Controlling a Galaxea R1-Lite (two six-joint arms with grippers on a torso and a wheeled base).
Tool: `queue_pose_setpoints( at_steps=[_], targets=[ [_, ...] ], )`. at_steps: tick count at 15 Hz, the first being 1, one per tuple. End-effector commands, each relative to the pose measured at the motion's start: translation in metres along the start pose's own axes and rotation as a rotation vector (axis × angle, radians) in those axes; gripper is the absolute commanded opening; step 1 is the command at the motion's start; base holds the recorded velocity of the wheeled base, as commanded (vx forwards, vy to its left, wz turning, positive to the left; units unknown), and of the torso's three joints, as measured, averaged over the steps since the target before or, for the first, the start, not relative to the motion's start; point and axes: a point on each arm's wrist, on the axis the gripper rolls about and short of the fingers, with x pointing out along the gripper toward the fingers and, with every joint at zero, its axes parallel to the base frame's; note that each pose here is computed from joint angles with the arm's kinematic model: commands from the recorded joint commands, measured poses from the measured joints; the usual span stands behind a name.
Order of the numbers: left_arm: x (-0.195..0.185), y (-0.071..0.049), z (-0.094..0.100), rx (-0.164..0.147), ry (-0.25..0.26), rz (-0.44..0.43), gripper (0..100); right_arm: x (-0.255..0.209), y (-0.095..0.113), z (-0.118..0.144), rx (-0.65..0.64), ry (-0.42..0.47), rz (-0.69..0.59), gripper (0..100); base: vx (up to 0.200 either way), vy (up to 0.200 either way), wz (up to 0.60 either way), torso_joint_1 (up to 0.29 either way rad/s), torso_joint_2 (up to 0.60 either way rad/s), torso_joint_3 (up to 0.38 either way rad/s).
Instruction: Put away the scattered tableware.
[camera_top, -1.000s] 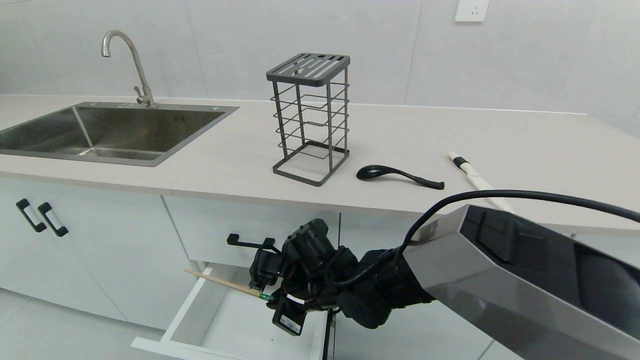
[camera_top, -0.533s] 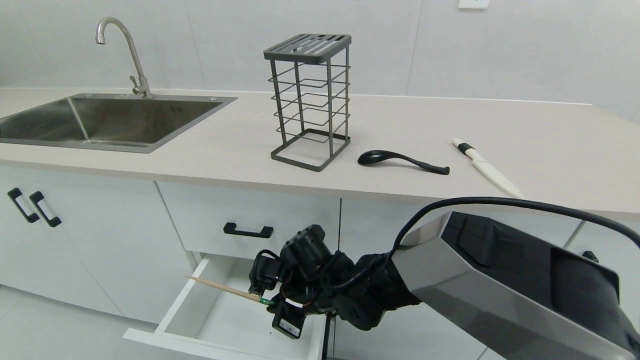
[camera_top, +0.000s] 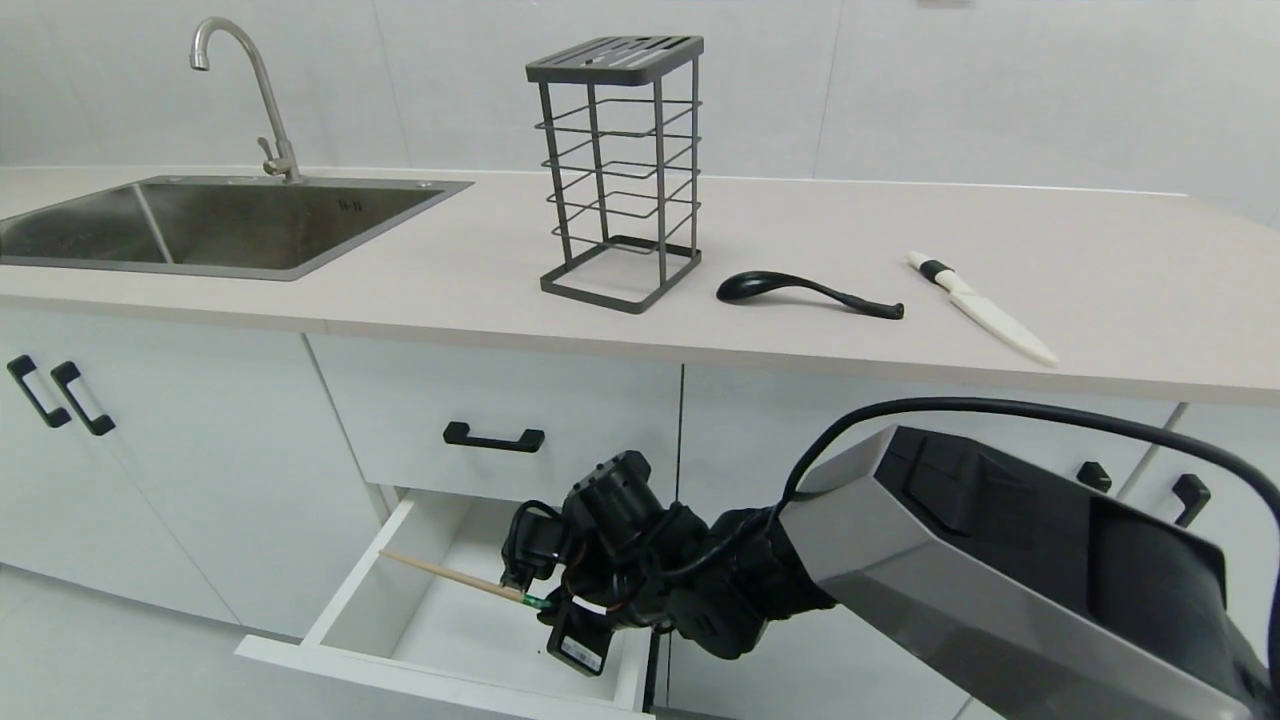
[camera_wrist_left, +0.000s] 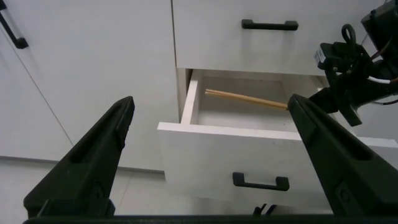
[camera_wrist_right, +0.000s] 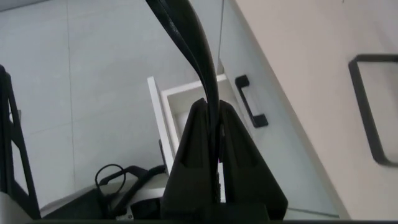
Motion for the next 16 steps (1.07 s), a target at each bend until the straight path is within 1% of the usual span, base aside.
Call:
queue_pose_setpoints(
  at_steps=[1, 4, 10, 14, 16],
  targets=[
    [0.000, 0.000, 0.000, 0.000, 0.001, 0.000, 100, 0.003, 0.000, -0.002, -0.001, 0.005, 0.002, 0, 0.000, 0.000, 0.00, -0.032, 0.12, 0.036],
    [0.000, 0.000, 0.000, 0.000, 0.001, 0.000, 100, 0.006, -0.004, -0.003, 0.007, 0.004, -0.008, 0, 0.000, 0.000, 0.00, -0.006, 0.04, 0.032],
    [0.000, 0.000, 0.000, 0.000, 0.001, 0.000, 100, 0.022, -0.007, -0.005, 0.003, -0.001, -0.010, 0, 0.000, 0.000, 0.00, 0.000, 0.00, 0.000],
    [0.000, 0.000, 0.000, 0.000, 0.001, 0.000, 100, 0.025, -0.009, 0.001, -0.001, -0.010, -0.012, 0, 0.000, 0.000, 0.00, -0.152, 0.20, 0.041],
    [0.000, 0.000, 0.000, 0.000, 0.001, 0.001, 100, 0.027, -0.010, 0.003, -0.005, -0.018, -0.015, 0, 0.000, 0.000, 0.00, -0.039, 0.19, 0.029]
  ],
)
